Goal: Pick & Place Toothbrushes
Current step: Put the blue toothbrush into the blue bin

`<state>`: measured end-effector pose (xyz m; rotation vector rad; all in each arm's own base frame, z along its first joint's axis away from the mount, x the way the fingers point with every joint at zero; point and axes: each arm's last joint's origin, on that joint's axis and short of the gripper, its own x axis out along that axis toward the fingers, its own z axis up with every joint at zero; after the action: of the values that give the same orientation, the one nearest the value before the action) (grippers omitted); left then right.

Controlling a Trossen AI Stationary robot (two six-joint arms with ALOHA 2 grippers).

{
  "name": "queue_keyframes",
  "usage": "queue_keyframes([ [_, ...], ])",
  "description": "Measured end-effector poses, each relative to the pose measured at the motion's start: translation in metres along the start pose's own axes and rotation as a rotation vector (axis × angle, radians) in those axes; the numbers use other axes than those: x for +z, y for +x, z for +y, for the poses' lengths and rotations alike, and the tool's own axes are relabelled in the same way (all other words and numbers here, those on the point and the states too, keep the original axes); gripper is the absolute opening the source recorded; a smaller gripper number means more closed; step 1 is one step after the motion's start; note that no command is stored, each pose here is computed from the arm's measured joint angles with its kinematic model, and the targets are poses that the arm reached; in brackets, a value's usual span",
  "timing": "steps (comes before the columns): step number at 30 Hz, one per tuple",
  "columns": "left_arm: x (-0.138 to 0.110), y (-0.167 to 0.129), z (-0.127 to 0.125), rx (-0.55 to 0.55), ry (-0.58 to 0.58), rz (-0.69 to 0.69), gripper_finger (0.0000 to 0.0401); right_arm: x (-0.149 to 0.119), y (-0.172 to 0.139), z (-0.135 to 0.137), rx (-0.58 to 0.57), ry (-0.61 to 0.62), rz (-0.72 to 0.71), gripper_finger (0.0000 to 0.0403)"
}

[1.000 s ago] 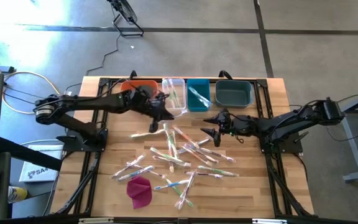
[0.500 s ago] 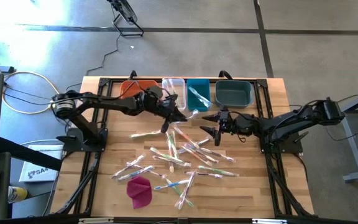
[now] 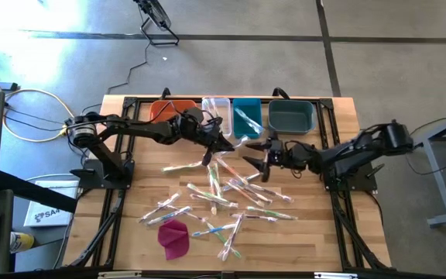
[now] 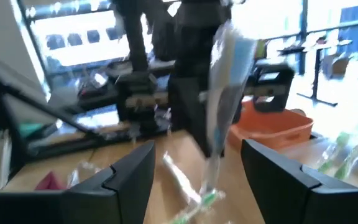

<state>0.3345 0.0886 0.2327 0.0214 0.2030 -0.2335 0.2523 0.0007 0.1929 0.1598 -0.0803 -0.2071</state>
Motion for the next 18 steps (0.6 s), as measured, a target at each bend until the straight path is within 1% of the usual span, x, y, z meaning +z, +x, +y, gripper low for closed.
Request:
queue_keyframes([
  [2,0.0,0.0,0.0,0.0,0.0,0.0,0.001,-0.004,0.003,-0.002,-0.038,0.004,-0.024,0.0231],
  [4,0.0,0.0,0.0,0.0,-0.001,0.0,0.001,-0.007,0.006,-0.005,-0.053,0.007,-0.04,0.0231],
  [10,-0.001,0.0,0.0,-0.002,-0.005,0.007,0.001,-0.008,0.014,-0.012,-0.006,0.02,-0.086,0.0231],
  [13,-0.001,0.0,0.0,-0.002,-0.007,0.012,0.001,-0.004,0.023,-0.012,0.0,0.017,-0.098,0.0231],
  [15,-0.002,0.0,0.0,-0.003,-0.009,0.014,0.001,-0.002,0.029,-0.01,0.027,0.012,-0.104,0.0231],
  [18,-0.002,0.0,0.0,-0.003,-0.012,0.02,0.001,0.0,0.037,-0.009,0.039,-0.002,-0.106,0.0223],
])
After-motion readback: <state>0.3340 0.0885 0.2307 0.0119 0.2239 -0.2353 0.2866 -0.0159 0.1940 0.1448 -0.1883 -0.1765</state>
